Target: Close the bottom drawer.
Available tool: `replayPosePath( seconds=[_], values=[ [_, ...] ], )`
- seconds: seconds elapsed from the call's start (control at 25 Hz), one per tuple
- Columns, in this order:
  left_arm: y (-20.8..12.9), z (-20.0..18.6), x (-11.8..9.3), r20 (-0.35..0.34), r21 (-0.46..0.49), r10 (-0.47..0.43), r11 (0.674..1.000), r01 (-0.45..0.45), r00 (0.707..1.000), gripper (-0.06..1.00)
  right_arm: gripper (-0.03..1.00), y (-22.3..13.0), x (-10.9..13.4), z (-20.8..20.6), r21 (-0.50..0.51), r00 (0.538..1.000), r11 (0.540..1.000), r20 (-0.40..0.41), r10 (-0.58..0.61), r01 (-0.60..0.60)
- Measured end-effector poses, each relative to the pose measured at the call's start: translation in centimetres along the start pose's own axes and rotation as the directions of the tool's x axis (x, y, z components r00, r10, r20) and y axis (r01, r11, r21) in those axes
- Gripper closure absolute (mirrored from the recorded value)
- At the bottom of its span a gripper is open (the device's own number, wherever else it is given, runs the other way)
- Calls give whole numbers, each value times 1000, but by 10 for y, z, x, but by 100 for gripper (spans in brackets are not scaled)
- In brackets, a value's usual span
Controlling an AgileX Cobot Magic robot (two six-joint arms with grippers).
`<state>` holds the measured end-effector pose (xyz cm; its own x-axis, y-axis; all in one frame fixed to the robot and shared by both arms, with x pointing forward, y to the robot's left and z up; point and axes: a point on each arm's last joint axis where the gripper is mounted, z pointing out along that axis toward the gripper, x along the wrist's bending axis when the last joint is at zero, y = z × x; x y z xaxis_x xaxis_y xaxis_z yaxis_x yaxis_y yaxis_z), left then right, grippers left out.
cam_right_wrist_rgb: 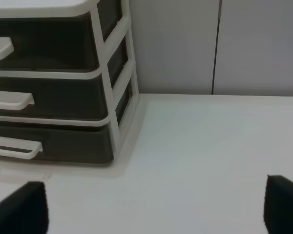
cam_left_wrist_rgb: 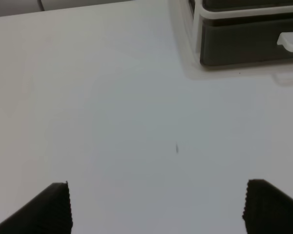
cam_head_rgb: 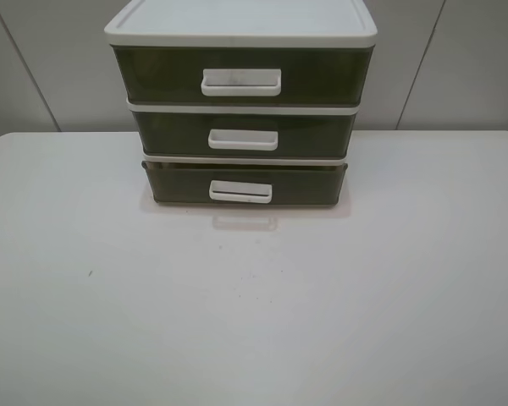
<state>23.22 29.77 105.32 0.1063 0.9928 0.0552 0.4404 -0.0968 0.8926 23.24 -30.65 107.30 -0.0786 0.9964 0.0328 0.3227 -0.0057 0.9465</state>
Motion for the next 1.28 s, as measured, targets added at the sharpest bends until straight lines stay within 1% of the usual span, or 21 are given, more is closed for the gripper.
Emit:
replayPosePath(
  seconds=[0.16,0.28,0.36,0.44,0.6,0.92,1.28],
  values=[
    [0,0,0,0,0,0,1000,0,1000,23,20,0,0,0,-1,1000,1000,5,0,0],
    [0,0,0,0,0,0,1000,0,1000,23,20,-1,0,0,10,999,1000,39,4,-4],
    [0,0,0,0,0,0,1000,0,1000,23,20,-3,0,0,26,998,1000,66,3,-5],
    [0,0,0,0,0,0,1000,0,1000,23,20,-4,1,0,40,997,999,71,-9,6],
    [0,0,0,0,0,0,1000,0,1000,23,20,-13,1,4,108,995,994,91,-29,19],
    [0,0,0,0,0,0,1000,0,1000,23,20,-15,2,4,115,971,993,238,11,-39],
    [0,0,0,0,0,0,1000,0,1000,23,20,-15,3,4,116,969,993,247,9,-38]
  ],
)
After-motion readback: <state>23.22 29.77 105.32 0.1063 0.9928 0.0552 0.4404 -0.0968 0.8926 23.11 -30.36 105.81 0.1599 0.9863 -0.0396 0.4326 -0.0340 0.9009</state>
